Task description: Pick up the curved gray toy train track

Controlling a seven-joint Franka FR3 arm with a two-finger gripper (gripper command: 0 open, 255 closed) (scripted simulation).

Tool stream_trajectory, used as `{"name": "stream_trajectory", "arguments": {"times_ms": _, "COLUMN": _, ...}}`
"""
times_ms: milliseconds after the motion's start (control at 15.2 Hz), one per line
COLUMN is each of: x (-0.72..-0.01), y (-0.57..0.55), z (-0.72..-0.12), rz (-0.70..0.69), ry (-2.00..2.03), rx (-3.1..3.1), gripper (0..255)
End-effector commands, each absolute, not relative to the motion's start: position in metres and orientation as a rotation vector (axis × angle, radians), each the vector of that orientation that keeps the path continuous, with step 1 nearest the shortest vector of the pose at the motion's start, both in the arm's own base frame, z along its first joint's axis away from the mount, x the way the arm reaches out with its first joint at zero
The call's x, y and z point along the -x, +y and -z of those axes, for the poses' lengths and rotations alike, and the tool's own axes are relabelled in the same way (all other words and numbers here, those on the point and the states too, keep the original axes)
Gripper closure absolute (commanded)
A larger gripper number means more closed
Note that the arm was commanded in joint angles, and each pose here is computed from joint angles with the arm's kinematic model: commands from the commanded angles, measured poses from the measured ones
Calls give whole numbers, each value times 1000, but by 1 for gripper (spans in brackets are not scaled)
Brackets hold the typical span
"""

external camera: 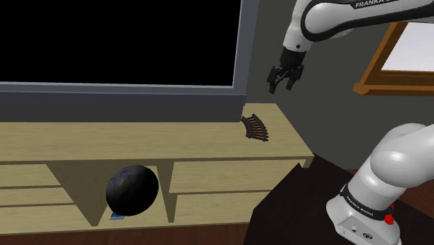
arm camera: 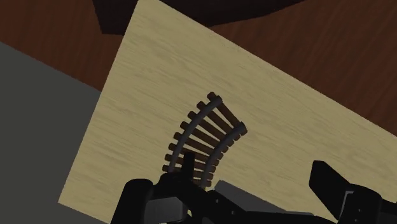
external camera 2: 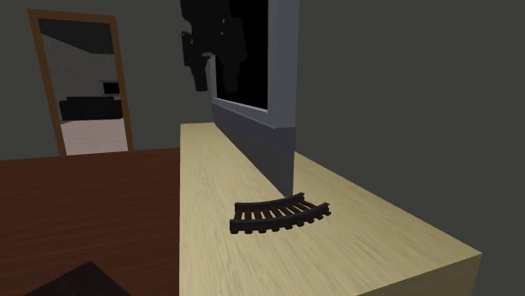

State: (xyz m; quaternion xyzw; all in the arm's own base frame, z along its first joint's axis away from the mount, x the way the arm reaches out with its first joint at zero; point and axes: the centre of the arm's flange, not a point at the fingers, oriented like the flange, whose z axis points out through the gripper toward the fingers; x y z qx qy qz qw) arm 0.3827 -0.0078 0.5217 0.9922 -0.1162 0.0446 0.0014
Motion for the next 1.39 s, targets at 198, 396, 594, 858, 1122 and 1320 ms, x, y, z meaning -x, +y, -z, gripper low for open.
{"name": "stream_trajectory", "arguments": {"times_ms": 198, "x": -414, "y": -32, "z": -467, "rz": -102, "ry": -585, "rx": -3090, "gripper": 0}}
{"name": "stream_trajectory", "arguments": {"times_ms": 396, "x": -432, "y": -46, "z": -433, "rz": -78, "ry": -714, "rx": -3068, "gripper": 0}}
{"name": "stream_trajectory", "arguments": {"times_ms": 594, "x": -448, "y": -61, "z": -399, "rz": -53, "ry": -842, "rx": -3041, "gripper": 0}}
{"name": "stream_trajectory", "arguments": {"times_ms": 858, "x": -466, "y": -83, "z": -353, "rz": -20, "ry": -1010, "rx": -2996, "gripper": 0}}
{"name": "stream_trajectory", "arguments": {"times_ms": 1122, "x": -480, "y": -104, "z": -309, "rz": 10, "ry": -1164, "rx": -2945, "gripper": 0}}
{"name": "stream_trajectory", "arguments": {"times_ms": 1320, "x": -480, "y": -104, "z": -293, "rz": 10, "ry": -1164, "rx": -2945, "gripper": 0}}
